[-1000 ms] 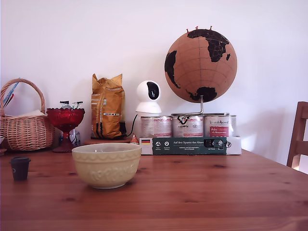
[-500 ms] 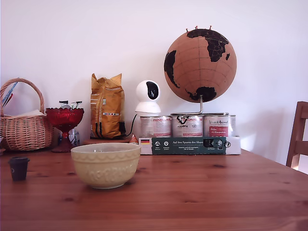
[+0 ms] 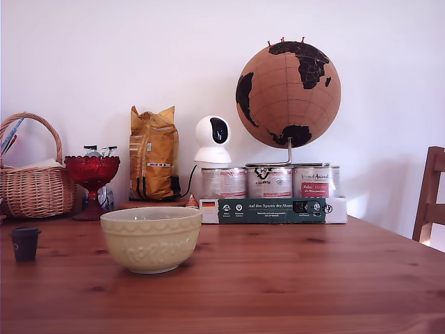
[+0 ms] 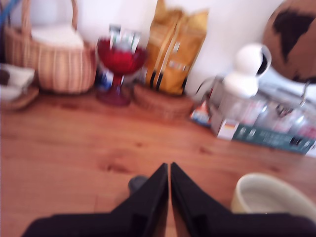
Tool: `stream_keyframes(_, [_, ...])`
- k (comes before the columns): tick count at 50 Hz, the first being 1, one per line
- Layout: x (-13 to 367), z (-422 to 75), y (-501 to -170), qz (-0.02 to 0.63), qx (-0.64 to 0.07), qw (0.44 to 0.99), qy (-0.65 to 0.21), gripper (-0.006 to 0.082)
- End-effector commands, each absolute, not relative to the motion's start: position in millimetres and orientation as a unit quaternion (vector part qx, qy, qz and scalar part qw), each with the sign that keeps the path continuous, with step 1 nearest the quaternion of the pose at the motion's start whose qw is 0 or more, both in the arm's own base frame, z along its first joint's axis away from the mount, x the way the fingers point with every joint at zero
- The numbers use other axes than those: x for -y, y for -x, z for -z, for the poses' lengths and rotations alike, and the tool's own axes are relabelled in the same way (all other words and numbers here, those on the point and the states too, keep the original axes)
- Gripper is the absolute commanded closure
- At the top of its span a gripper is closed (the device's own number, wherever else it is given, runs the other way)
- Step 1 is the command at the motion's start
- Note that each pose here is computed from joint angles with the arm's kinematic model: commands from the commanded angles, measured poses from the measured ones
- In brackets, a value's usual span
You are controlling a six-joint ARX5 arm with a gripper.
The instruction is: Pick the grey coffee capsule and place it inside the green bowl
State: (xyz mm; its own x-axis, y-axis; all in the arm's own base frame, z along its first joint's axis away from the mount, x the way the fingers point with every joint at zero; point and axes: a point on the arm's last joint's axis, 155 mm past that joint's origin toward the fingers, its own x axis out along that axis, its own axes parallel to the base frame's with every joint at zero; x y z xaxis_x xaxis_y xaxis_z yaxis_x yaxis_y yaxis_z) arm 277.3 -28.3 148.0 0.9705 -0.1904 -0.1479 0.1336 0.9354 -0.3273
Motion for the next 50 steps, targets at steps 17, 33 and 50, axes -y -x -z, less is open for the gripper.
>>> stream_keyframes(17, [60, -102, -334, 0.136, -0.234, 0.959, 0.087, 0.0228])
stream_keyframes(33, [58, -82, -369, 0.129, -0.290, 0.947, 0.049, 0.0137])
stream_keyframes(50, [54, -63, -391, 0.122, -0.343, 0.931, 0.017, 0.0112])
